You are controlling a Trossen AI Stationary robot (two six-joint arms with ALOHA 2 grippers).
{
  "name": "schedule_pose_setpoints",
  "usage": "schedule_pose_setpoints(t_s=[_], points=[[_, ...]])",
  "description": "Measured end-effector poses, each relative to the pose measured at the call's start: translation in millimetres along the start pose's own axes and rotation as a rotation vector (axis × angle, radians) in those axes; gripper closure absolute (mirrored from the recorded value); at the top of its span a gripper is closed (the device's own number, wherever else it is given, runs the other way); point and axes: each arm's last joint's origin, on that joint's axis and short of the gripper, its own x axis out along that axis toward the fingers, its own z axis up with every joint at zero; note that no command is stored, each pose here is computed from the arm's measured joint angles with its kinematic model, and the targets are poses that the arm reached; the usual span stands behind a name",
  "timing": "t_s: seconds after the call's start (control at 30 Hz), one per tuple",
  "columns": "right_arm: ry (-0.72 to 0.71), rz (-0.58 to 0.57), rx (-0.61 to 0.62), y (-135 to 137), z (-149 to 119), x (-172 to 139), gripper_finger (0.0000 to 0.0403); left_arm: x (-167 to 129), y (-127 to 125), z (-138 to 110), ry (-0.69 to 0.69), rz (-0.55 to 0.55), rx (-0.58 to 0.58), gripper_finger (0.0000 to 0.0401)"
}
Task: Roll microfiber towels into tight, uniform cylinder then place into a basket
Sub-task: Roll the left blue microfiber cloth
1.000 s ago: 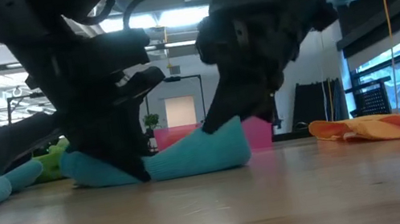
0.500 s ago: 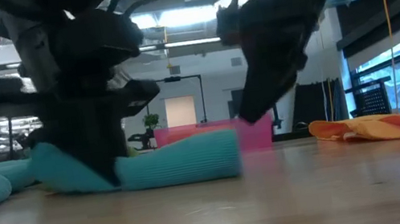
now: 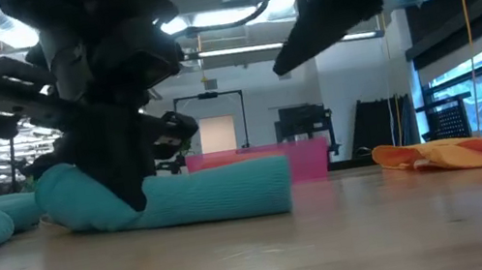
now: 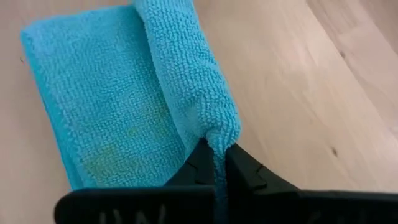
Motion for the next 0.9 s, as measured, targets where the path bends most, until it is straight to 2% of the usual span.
schedule_pose_setpoints(t_s=[0.27, 0.4, 0.67, 0.9], points=[[-0.058, 0.047, -0.124, 29.4, -10.2, 25.2, 0.0214, -3.5, 7.7, -18.9, -0.127, -0.064, -0.044, 0.0401], [-0.05, 0.051, -0.132, 35.4, -17.3, 37.6, 0.0185, -7.0, 12.2, -33.4, -0.2, -0.071, -0.099, 0.0401], [-0.099, 0.057, -0.134, 42.3, -21.1, 52.9, 0.0112, -9.5, 17.5, -52.1, -0.242, -0.138, -0.191, 0.0401], [-0.124, 0.037, -0.171, 47.0, -25.1, 65.8, 0.0103, -16.3, 24.1, -56.3, -0.398, -0.199, -0.195, 0.0401]])
